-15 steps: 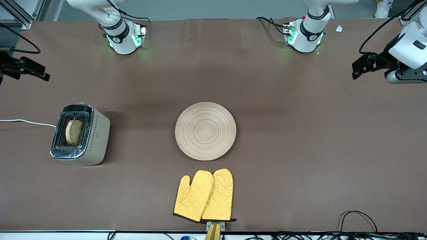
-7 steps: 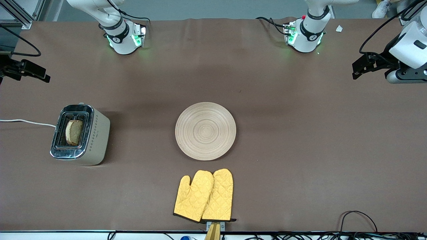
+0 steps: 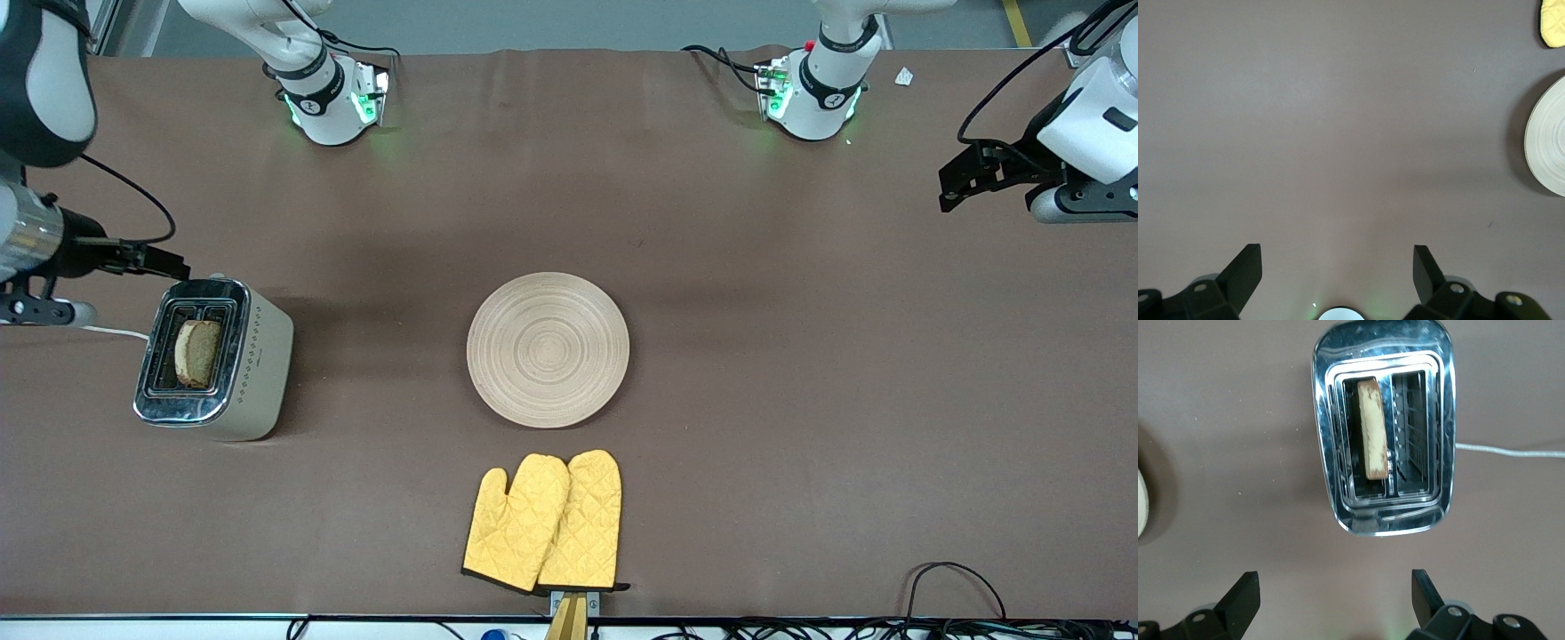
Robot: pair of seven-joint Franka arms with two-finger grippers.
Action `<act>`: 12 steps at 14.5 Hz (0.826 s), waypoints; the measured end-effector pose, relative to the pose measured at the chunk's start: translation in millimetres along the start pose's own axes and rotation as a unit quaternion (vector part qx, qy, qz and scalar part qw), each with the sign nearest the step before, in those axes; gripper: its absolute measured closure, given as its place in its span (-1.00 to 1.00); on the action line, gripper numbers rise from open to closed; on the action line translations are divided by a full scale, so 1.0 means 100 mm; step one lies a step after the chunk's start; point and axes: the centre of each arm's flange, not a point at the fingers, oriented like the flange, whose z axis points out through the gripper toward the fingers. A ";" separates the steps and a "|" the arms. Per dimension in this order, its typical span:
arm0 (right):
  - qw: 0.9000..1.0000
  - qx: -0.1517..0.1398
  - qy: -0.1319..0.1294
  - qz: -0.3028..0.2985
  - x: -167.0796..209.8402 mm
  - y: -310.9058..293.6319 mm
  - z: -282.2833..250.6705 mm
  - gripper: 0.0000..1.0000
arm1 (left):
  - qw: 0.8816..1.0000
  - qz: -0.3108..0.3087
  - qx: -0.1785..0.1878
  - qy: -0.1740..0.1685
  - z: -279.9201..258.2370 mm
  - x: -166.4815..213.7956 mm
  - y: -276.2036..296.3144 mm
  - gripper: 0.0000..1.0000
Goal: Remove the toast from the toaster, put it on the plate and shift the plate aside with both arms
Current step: 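Move the right gripper over the toast slot of the silver toaster, then lower the right gripper and close it on the toast slice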
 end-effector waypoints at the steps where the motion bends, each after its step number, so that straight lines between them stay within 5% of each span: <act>1: 1.000 0.000 0.004 -0.008 0.06 0.05 0.09 -1.00 | 1.000 0.000 0.000 0.000 0.00 0.00 0.00 -1.00; 12: 1.000 -0.011 0.014 -0.012 0.59 0.24 0.88 -1.00 | 1.000 0.000 0.000 0.000 0.00 0.00 0.00 -1.00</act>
